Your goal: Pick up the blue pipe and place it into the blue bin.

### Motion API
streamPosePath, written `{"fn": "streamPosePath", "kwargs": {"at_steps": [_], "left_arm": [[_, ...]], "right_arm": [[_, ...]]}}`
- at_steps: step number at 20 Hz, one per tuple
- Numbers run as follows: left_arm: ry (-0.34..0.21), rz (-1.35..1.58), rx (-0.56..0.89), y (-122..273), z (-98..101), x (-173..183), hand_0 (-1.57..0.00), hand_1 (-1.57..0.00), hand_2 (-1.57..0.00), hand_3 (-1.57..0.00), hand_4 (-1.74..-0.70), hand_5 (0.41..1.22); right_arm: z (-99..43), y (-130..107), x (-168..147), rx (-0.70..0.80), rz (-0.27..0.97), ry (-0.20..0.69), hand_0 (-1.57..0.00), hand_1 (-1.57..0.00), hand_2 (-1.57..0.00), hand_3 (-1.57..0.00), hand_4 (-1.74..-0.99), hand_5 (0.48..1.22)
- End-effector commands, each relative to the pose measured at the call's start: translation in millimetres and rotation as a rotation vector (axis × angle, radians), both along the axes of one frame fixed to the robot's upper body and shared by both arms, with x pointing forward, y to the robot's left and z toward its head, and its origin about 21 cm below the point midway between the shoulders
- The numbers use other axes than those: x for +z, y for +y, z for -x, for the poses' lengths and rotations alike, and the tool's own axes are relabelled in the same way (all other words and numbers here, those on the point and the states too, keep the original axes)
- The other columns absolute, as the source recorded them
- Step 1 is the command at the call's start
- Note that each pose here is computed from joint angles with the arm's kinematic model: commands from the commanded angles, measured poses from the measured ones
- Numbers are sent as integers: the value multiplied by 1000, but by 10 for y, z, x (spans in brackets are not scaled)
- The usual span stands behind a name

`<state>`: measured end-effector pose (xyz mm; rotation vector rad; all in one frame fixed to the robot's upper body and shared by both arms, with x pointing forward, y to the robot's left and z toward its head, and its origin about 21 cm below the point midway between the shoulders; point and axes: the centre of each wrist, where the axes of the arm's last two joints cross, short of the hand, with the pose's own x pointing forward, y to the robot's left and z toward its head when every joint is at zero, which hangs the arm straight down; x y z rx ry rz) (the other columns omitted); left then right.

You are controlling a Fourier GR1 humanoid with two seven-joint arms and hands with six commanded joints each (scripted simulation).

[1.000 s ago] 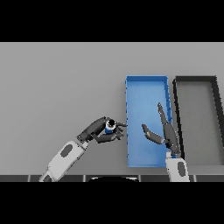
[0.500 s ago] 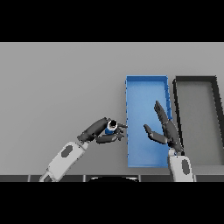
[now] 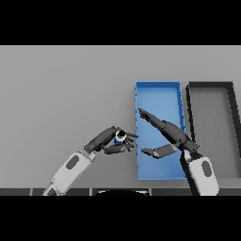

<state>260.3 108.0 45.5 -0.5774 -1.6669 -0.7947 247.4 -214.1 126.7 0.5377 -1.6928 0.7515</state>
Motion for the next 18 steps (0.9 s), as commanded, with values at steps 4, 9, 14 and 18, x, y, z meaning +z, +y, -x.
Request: {"fn": "streamPosePath", "kwargs": {"at_steps": [4,9,14,18], "left_arm": [[1,-1,5,40,-29,25,-1571,-1571,-1571,-1486,-1741,1221],[2,26,-40,2,-33,3,-1571,-1571,-1571,-1525,-1741,1221],[-15,-4,-31,72,15,-10,-1571,-1571,-1571,-1540,-1740,1221],[-11,-129,-46,85,-20,-11,-1182,-1078,-1063,-1030,-1682,1221]], "right_arm": [[-87,285,115,128,74,-57,1,1,1,1,-1294,523],[-202,578,242,229,111,-64,1,1,1,1,-1230,532],[-337,880,235,304,128,-64,1,1,1,1,-1218,508],[-447,1091,303,364,151,-67,-345,-375,-379,-296,-1335,507]]}}
